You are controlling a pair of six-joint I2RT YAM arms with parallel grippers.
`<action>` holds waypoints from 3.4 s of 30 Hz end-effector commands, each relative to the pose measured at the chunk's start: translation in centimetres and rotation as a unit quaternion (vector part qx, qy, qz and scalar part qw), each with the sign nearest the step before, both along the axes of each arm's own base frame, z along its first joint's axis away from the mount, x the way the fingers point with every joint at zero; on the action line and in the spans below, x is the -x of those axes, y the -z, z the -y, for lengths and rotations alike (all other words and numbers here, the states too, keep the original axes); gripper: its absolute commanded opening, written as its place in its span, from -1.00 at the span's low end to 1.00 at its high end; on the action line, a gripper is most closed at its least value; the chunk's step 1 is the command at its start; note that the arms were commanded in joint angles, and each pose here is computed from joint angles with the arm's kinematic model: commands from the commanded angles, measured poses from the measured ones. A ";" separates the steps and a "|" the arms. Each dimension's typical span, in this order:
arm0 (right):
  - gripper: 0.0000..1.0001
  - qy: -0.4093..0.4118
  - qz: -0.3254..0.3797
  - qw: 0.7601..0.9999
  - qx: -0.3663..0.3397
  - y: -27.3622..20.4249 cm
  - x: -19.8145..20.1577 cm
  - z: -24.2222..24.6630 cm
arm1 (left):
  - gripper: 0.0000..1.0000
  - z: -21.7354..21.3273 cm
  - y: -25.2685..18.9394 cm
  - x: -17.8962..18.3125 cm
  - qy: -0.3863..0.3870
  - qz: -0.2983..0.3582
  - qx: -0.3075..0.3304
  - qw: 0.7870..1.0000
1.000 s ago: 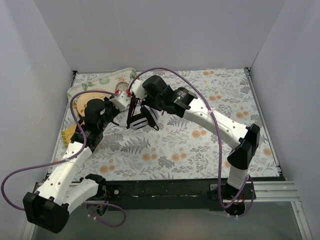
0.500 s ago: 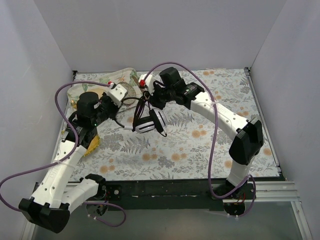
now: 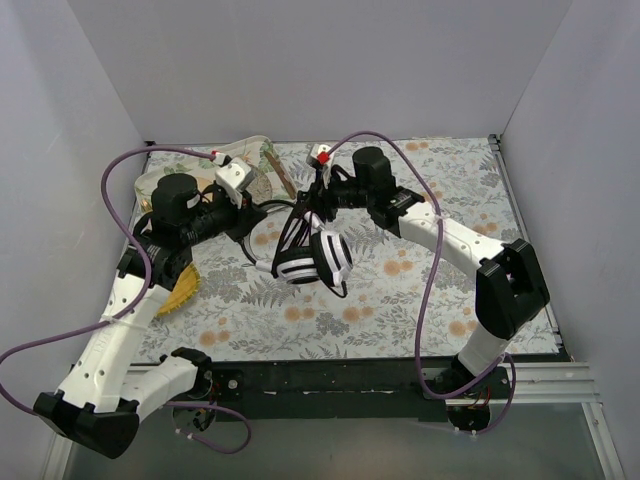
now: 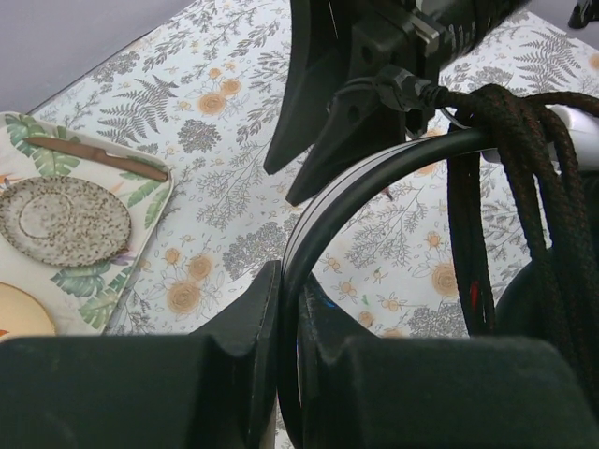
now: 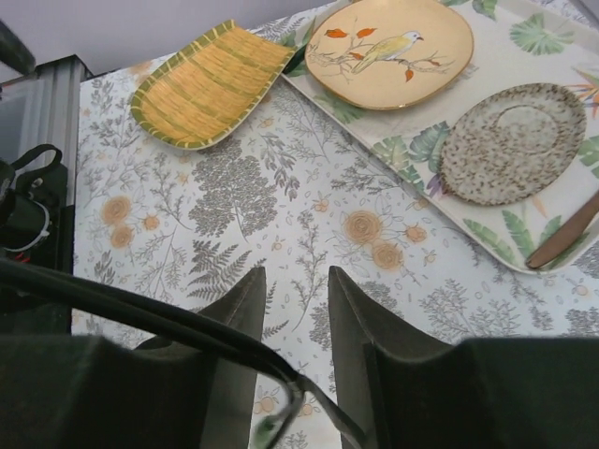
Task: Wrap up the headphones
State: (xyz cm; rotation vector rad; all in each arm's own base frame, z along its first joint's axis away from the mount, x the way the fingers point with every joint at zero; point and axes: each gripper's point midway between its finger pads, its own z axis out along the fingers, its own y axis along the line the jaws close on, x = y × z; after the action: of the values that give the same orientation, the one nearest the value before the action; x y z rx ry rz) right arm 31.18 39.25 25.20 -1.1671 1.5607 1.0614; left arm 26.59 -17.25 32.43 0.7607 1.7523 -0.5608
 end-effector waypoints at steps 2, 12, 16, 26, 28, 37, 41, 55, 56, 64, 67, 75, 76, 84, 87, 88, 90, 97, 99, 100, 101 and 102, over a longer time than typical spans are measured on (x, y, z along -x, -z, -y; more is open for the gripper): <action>-0.16 -0.021 -0.002 0.996 -0.082 -3.1 1.4 -0.2 | -1.00 0.1 -4.9 0.1 -0.028 0.028 0.072 0.997; -0.16 -0.002 -0.075 0.992 -0.104 -0.1 1.9 -0.1 | -1.00 -2.5 -6.2 -2.1 -0.149 0.029 0.117 0.981; -0.43 0.034 -0.122 0.983 -0.132 0.5 1.6 0.0 | -1.00 -3.5 -4.6 -3.3 -0.197 0.010 0.126 0.972; -0.97 0.131 -0.337 0.915 -0.179 6.1 2.0 -1.3 | -1.00 -6.6 2.8 -6.8 -0.366 -0.127 0.216 0.896; -0.97 0.165 -0.361 0.899 -0.185 7.2 1.8 -1.3 | -1.00 -7.4 4.7 -7.4 -0.398 -0.148 0.225 0.877; -0.97 0.239 -0.480 0.829 -0.158 13.8 2.2 -2.0 | -1.00 -8.1 11.5 -11.9 -0.471 -0.182 0.215 0.836; -0.94 0.237 -0.514 0.807 -0.169 15.8 1.3 -2.4 | -1.00 -7.6 14.6 -14.5 -0.484 -0.185 0.180 0.836; -0.42 0.282 -0.577 0.739 -0.204 19.1 1.0 1.1 | -1.00 -5.0 20.7 -19.4 -0.488 -0.157 0.081 0.855; -0.41 0.280 -0.578 0.738 -0.209 19.0 1.1 1.2 | -1.00 -5.1 21.1 -19.6 -0.491 -0.153 0.073 0.855; -0.39 0.273 -0.560 0.758 -0.194 19.0 2.8 2.4 | -1.00 -4.6 23.4 -20.4 -0.454 -0.104 -0.024 0.885; -0.39 0.277 -0.531 0.778 -0.188 18.0 2.9 2.9 | -1.00 -4.5 24.7 -19.9 -0.439 -0.109 -0.046 0.890; -0.38 0.306 -0.449 0.820 -0.182 14.9 2.8 5.0 | -1.00 -0.5 28.5 -18.2 -0.301 -0.171 -0.081 0.934; -0.38 0.305 -0.434 0.828 -0.180 14.3 2.9 5.2 | -1.00 -0.5 29.0 -18.0 -0.297 -0.183 -0.091 0.933; -0.37 0.342 -0.352 0.859 -0.149 12.4 2.5 7.5 | -0.67 -0.2 30.0 -17.8 -0.279 -0.200 -0.111 0.933; -0.35 0.360 -0.314 0.868 -0.139 11.6 2.0 8.6 | -0.37 -0.5 28.7 -17.9 -0.287 -0.186 -0.106 0.934; -0.35 0.362 -0.300 0.871 -0.144 10.8 1.7 8.9 | -0.29 -0.5 27.8 -18.6 -0.290 -0.167 -0.098 0.937; -0.35 0.375 -0.272 0.877 -0.127 10.6 1.1 9.7 | -0.02 -1.0 26.8 -19.1 -0.304 -0.150 -0.102 0.935; -0.26 0.407 -0.190 0.886 -0.113 7.5 -0.4 12.7 | 0.69 -3.2 21.0 -20.3 -0.351 -0.080 -0.110 0.926; -0.22 0.423 -0.171 0.883 -0.110 6.8 -0.9 13.9 | 0.96 -3.8 19.9 -19.8 -0.352 -0.080 -0.125 0.924; -0.16 0.435 -0.154 0.881 -0.098 6.6 -1.4 15.2 | 0.96 -4.1 19.1 -19.7 -0.357 -0.074 -0.125 0.923; -0.14 0.444 -0.145 0.879 -0.092 6.5 -1.7 16.0 | 0.96 -4.2 17.3 -19.4 -0.358 -0.062 -0.118 0.924; -0.03 0.456 -0.131 0.876 -0.090 5.8 -2.6 17.2 | 0.96 -4.6 16.7 -18.9 -0.353 -0.060 -0.128 0.925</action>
State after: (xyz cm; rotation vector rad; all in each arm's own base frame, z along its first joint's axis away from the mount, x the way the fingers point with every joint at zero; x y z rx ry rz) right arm 30.96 25.67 16.02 -0.0481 1.9528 0.8700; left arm 45.37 -14.03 7.88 0.2306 2.2055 0.0591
